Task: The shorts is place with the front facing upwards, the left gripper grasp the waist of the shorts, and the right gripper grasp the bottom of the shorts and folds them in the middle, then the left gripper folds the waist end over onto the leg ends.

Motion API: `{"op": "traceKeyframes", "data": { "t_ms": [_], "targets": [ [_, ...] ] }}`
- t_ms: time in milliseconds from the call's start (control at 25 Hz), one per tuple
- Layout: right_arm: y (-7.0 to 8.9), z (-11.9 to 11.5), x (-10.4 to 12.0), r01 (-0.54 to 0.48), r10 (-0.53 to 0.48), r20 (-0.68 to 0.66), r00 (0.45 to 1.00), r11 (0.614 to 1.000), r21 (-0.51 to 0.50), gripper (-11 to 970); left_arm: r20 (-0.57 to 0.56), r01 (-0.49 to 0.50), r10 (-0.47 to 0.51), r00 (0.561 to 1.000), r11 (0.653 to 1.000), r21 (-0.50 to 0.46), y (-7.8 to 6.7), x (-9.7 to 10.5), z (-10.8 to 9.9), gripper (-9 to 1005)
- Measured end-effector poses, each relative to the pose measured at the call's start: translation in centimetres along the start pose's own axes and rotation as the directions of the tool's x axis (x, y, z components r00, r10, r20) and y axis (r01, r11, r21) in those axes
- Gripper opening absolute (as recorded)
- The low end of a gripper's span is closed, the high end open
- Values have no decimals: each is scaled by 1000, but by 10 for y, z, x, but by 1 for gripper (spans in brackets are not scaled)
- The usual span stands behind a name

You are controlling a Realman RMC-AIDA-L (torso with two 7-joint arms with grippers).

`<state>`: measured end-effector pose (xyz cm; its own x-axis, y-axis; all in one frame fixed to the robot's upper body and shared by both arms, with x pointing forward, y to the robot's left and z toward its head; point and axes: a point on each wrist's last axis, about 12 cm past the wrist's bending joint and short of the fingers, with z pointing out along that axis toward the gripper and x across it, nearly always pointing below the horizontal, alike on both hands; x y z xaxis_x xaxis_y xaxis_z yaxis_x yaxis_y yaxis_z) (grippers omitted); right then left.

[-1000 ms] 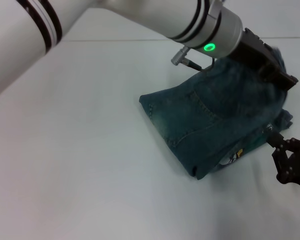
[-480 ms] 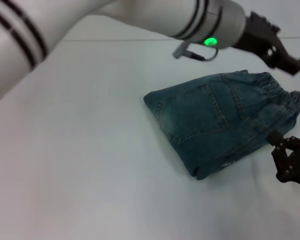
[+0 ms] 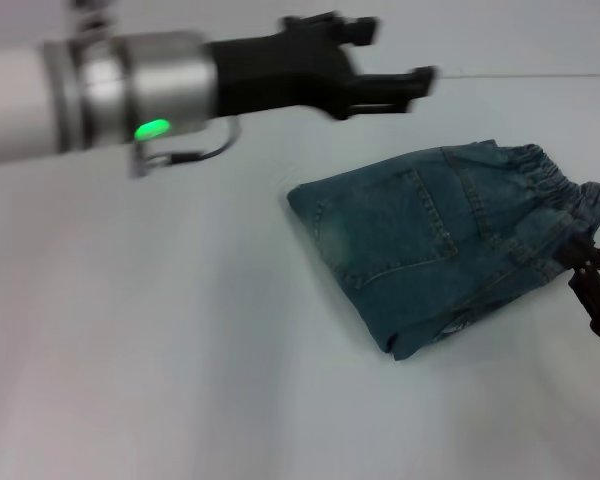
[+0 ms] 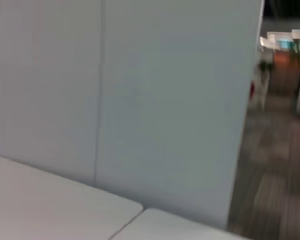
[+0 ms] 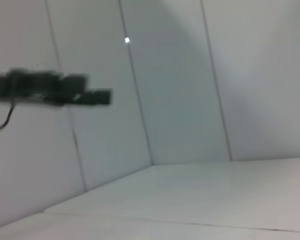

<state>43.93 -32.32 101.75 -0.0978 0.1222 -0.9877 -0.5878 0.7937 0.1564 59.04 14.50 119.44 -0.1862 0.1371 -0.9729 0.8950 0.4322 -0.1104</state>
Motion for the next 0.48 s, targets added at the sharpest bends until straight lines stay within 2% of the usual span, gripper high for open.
{"op": "traceKeyframes", "data": {
  "t_ms": [160, 200, 240, 280, 320, 480],
  "targets": [
    [-7, 0, -13, 2, -3, -8, 1000, 998, -59, 67, 70, 74, -74, 995, 997, 8, 8, 33, -51, 921],
    [-8, -1, -16, -1, 0, -11, 1000, 997, -75, 68, 102, 97, -96, 990, 995, 1, 9, 47, -72, 921],
    [-9, -1, -19, -1, 0, -13, 1000, 996, -88, 104, 123, 111, -109, 986, 994, -9, 11, 57, -85, 921],
    [-11, -1, -23, -2, 0, -18, 1000, 995, -103, 140, 123, 111, -109, 986, 994, -9, 11, 57, -85, 921],
    [-14, -2, -27, -7, 4, -28, 1000, 993, -117, 177, 171, 138, -131, 976, 990, -24, 9, 81, -114, 921],
    [-23, -3, -44, -43, 25, -107, 994, 985, -166, 334, 205, 158, -144, 968, 986, -54, 4, 110, -150, 921]
  ]
}}
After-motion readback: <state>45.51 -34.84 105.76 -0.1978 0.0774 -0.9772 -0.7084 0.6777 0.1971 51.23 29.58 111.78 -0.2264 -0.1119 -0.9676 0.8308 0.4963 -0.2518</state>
